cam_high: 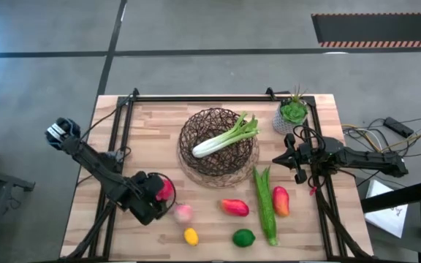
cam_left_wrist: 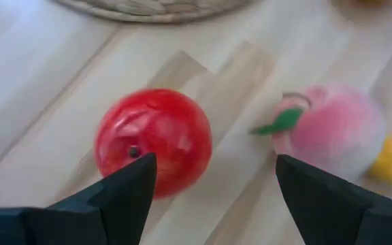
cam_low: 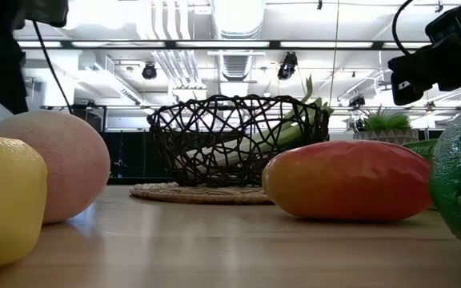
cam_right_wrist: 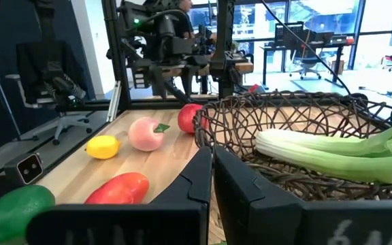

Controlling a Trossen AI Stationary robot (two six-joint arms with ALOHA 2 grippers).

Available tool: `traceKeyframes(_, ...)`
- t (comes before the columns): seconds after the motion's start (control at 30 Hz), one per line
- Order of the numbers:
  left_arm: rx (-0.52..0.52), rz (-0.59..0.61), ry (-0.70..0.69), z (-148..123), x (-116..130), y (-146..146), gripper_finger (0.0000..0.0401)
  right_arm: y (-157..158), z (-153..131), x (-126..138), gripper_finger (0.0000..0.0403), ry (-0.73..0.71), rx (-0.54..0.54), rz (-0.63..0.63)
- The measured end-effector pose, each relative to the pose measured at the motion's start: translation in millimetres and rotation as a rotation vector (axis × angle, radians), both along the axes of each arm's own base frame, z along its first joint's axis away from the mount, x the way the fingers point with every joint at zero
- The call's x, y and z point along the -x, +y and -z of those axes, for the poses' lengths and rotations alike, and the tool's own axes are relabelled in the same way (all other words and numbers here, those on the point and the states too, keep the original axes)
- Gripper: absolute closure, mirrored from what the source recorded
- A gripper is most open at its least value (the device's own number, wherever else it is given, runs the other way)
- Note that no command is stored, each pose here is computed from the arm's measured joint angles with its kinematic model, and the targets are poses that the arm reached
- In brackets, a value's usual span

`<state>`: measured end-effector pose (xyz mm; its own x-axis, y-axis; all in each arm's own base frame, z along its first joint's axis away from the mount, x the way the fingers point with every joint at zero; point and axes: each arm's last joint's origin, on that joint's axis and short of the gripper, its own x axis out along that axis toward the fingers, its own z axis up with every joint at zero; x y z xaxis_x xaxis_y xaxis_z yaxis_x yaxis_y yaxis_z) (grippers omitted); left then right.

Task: Build produce basket
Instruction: Put the pink peach into the black mesh basket

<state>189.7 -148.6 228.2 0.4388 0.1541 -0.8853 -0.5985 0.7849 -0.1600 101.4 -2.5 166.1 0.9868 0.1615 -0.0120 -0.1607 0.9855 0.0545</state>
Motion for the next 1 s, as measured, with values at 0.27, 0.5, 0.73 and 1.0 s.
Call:
traceKeyframes(0.27,-0.1,0.283,0.018,-15,-23,-20,0.0115,0,0,0,0.0394,0.0,0.0,0.0)
traceKeyframes(0.5,-0.14,0.424,0.062,-7,-44,-39,0.0115,0,0,0,0.0394,0.0,0.0,0.0)
traceKeyframes(0.73,0.001,0.178,0.077,3,-56,-30,0.0115,0,0,0,0.0394,0.0,0.0,0.0)
traceKeyframes(1.0,0.081,0.086,0.037,1,-63,-27,0.0105,0,0,0,0.0394,0.0,0.0,0.0)
